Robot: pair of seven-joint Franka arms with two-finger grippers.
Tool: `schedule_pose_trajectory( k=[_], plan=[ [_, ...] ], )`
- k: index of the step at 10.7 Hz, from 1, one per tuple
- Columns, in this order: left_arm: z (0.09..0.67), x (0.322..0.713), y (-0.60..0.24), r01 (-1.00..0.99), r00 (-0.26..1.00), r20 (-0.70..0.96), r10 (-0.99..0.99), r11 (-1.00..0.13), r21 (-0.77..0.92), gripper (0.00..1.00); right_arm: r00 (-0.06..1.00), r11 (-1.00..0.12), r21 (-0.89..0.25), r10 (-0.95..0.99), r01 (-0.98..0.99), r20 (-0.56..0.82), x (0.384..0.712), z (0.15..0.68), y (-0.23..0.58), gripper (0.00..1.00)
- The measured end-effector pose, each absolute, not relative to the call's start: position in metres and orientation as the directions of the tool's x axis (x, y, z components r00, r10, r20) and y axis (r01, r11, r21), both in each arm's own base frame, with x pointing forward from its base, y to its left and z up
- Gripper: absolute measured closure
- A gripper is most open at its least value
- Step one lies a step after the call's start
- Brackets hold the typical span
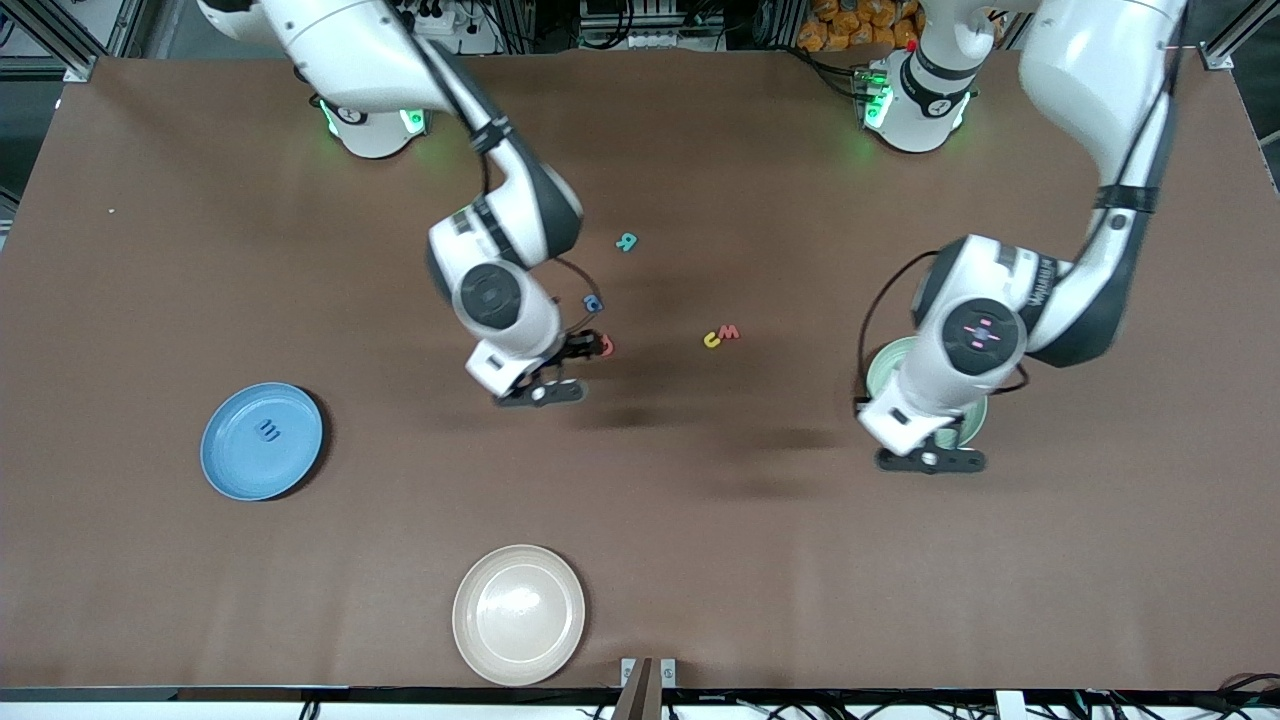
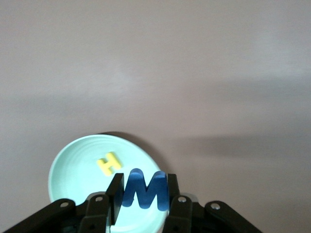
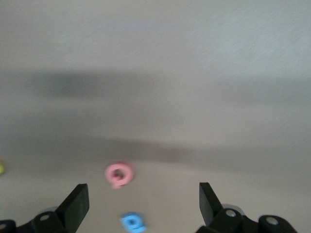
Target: Sort upper and lower case letters into plates
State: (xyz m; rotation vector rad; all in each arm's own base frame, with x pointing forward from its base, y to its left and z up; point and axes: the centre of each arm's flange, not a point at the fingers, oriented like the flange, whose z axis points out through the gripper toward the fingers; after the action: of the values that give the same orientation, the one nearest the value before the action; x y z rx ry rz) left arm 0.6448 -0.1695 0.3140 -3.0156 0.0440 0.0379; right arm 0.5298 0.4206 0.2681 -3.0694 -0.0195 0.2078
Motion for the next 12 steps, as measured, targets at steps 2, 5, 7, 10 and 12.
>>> schedule_pose_trajectory(
  k=[2, 5, 7, 10, 12],
  plan=[
    [0.297, 0.641, -0.141, 0.003, 0.998, -0.065, 0.012, -0.991, -0.133, 0.6, 0.989, -0.995, -0.058, -0.078, -0.086, -0.125, 0.504, 0.265, 0.467, 0.0],
    [0.275, 0.632, -0.112, 0.034, 0.992, -0.114, 0.051, -0.989, -0.145, 0.6, 0.963, -0.966, -0.055, -0.244, -0.252, -0.114, 0.489, 0.256, 0.507, 0.0],
    [0.27, 0.632, -0.094, 0.059, 0.989, -0.125, 0.078, -0.987, -0.147, 0.59, 0.913, -0.912, -0.076, -0.395, -0.403, -0.099, 0.487, 0.249, 0.524, 0.0],
    [0.276, 0.633, -0.09, 0.065, 0.988, -0.128, 0.085, -0.987, -0.15, 0.25, 0.81, -0.807, -0.077, -0.578, -0.585, -0.103, 0.479, 0.238, 0.549, 0.0],
    [0.289, 0.636, -0.089, 0.069, 0.987, -0.133, 0.091, -0.985, -0.159, 0.0, 0.735, -0.73, -0.087, -0.67, -0.678, -0.107, 0.486, 0.23, 0.565, 0.0]
  ],
)
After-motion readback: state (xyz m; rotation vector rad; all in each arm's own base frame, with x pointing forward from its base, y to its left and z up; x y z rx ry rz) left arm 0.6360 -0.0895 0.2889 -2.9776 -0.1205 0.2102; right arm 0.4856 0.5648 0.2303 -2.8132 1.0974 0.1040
